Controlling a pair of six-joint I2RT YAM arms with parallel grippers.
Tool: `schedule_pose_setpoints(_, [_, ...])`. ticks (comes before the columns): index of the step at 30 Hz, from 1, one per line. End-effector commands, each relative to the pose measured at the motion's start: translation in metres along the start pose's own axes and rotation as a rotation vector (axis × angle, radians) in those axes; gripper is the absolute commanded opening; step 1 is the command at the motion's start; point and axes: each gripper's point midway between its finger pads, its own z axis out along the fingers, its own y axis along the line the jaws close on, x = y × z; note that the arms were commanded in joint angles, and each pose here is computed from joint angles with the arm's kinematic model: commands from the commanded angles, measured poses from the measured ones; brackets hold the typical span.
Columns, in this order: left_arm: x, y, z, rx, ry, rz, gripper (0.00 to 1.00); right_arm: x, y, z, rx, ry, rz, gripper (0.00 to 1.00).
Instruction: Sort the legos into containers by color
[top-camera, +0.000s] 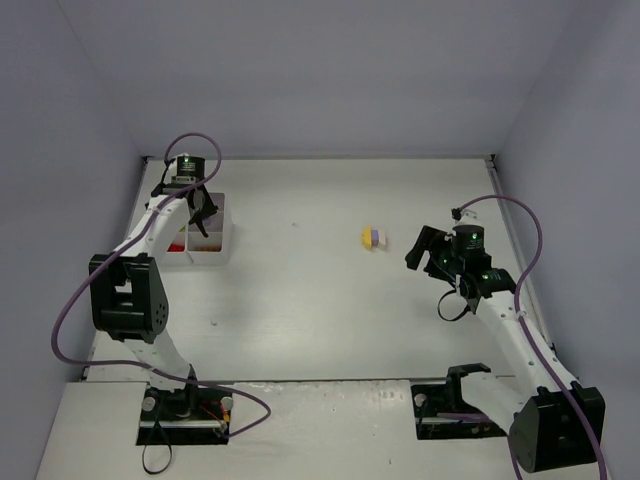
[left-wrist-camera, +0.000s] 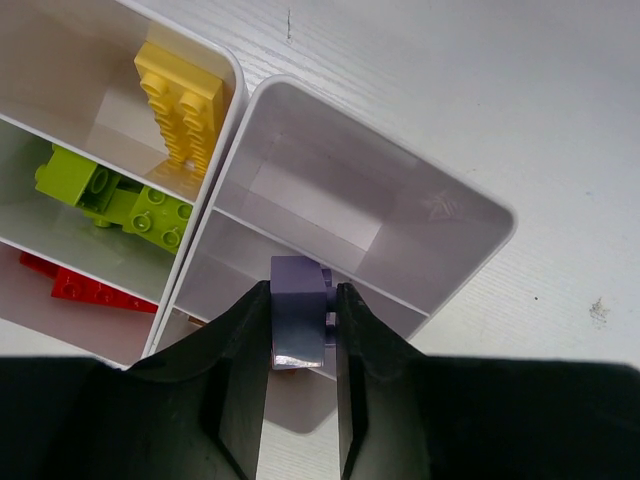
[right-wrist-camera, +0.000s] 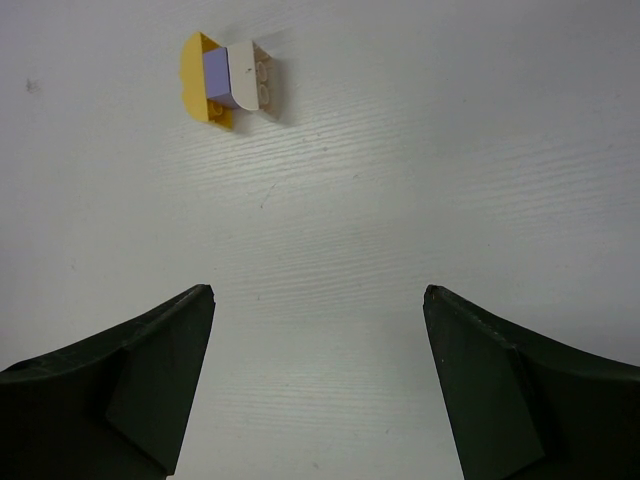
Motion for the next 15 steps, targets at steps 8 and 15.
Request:
schedule_pose_setpoints(8, [-0.0231, -0.0040, -0.0073, 0.027, -0.072, -0.037, 0.28, -0.0125, 0.0057, 0.0035, -0.029, -0.042, -0.008, 0.82])
schedule_pose_setpoints(15, [-0.0255, -0.0039, -0.0100, 0.027, -0.078, -0.038, 0.30, -0.0135, 0.0065, 0.0027, -0.033, -0.046, -0.009, 0.82])
